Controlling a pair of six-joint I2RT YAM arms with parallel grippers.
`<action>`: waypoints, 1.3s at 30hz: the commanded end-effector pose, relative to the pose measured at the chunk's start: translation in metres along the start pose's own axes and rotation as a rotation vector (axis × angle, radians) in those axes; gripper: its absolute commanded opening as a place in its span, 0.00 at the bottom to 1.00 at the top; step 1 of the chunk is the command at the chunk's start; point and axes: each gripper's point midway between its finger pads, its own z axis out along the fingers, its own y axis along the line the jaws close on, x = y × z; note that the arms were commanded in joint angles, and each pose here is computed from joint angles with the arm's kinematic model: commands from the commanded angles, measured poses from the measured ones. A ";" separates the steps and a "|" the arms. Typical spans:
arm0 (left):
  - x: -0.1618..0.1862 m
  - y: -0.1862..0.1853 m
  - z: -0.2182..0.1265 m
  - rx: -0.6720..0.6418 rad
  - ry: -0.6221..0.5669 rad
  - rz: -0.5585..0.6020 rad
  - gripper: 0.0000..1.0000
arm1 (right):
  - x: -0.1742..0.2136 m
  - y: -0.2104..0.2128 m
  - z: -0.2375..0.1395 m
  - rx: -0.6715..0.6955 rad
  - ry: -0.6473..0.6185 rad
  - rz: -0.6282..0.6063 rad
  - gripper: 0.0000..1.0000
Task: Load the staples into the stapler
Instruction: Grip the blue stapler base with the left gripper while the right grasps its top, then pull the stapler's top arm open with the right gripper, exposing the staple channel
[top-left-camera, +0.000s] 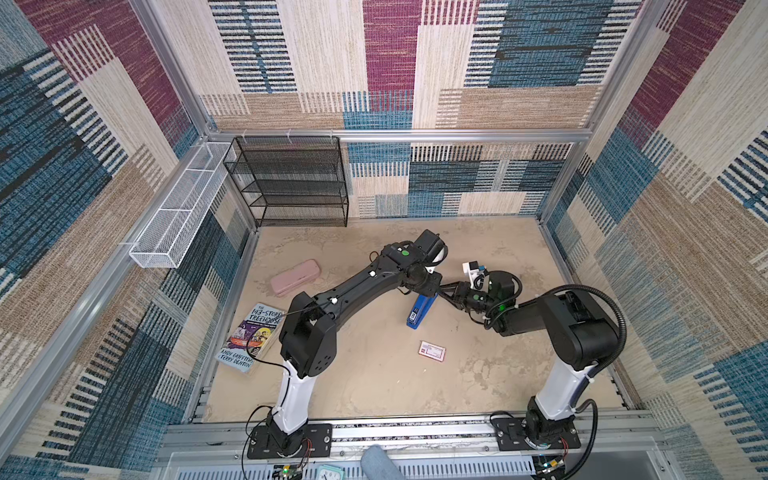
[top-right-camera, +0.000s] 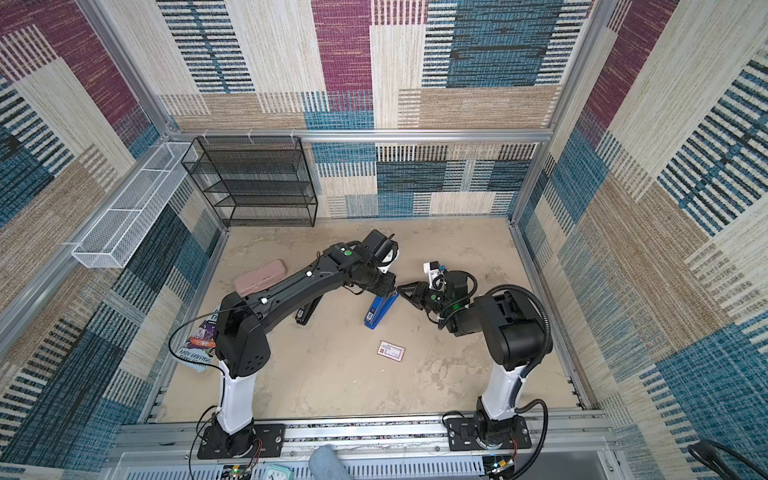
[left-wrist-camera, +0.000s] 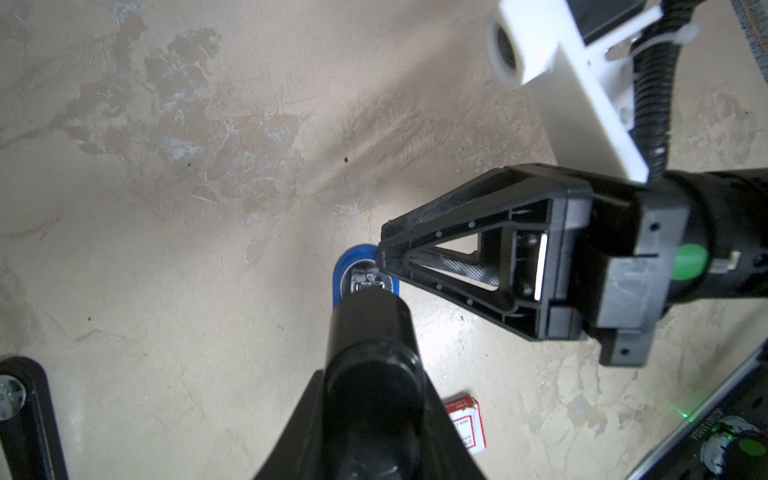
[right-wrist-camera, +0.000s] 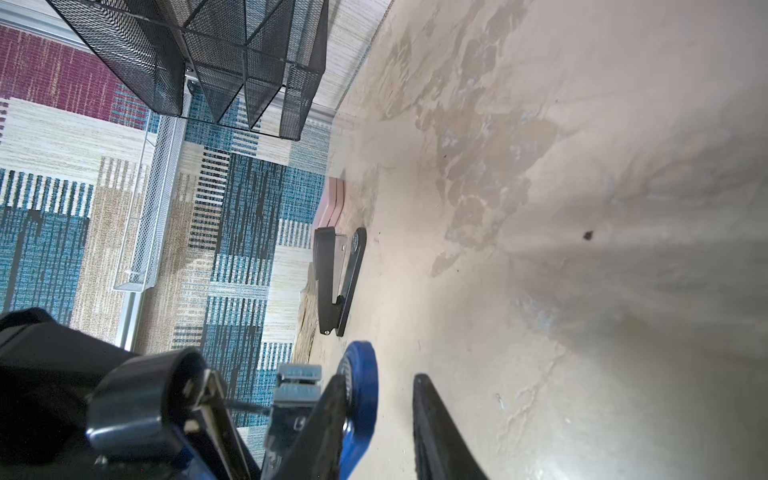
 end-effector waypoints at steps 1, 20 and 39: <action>-0.015 -0.006 -0.008 0.023 -0.071 -0.012 0.00 | 0.001 0.016 0.001 -0.070 0.016 -0.026 0.33; -0.010 0.007 -0.045 -0.033 -0.205 -0.011 0.00 | -0.008 0.009 0.009 -0.092 0.012 0.014 0.01; 0.039 0.037 -0.080 -0.085 -0.375 -0.016 0.00 | -0.056 -0.017 0.006 -0.093 -0.111 0.096 0.00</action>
